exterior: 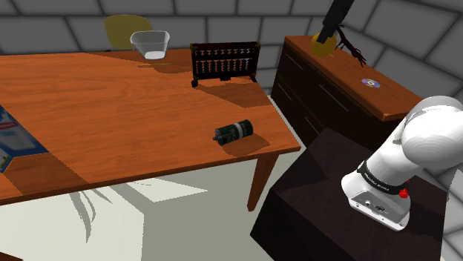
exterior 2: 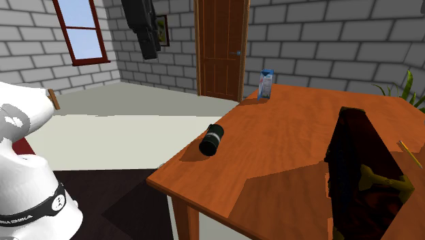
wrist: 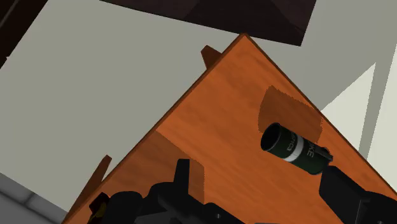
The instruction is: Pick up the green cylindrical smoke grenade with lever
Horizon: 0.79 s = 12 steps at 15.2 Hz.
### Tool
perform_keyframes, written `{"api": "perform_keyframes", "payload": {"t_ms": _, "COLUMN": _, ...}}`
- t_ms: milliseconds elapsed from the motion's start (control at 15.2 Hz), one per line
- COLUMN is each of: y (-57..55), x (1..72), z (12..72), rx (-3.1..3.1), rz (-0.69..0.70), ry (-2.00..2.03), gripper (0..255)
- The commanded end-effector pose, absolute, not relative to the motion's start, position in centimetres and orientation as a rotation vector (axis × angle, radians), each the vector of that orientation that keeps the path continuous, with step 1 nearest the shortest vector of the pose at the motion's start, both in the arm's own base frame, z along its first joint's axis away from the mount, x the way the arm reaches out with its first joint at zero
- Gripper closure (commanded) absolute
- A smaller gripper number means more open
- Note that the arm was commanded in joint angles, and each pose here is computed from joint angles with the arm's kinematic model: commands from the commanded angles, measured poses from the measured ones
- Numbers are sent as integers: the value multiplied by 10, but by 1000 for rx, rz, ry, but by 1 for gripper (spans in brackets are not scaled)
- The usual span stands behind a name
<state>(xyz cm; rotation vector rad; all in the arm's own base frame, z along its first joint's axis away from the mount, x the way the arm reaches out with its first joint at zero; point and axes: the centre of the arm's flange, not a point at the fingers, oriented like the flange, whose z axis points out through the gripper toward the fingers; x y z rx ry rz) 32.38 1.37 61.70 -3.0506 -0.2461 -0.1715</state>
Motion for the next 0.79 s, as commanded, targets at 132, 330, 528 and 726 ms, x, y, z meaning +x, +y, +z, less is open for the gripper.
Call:
{"api": "perform_keyframes", "payload": {"t_ms": 132, "y": 27, "x": 339, "z": 599, "rx": -3050, "rz": -173, "ry": -354, "gripper": 0}}
{"api": "perform_keyframes", "payload": {"t_ms": 330, "y": 48, "x": 359, "z": 572, "rx": -3042, "rz": -174, "ry": -516, "gripper": 0}}
{"api": "perform_keyframes", "payload": {"t_ms": 528, "y": 71, "x": 377, "z": 544, "rx": -3025, "rz": -175, "ry": -679, "gripper": 0}}
{"api": "perform_keyframes", "payload": {"t_ms": 726, "y": 95, "x": 394, "z": 516, "rx": -3000, "rz": -176, "ry": -841, "gripper": 0}}
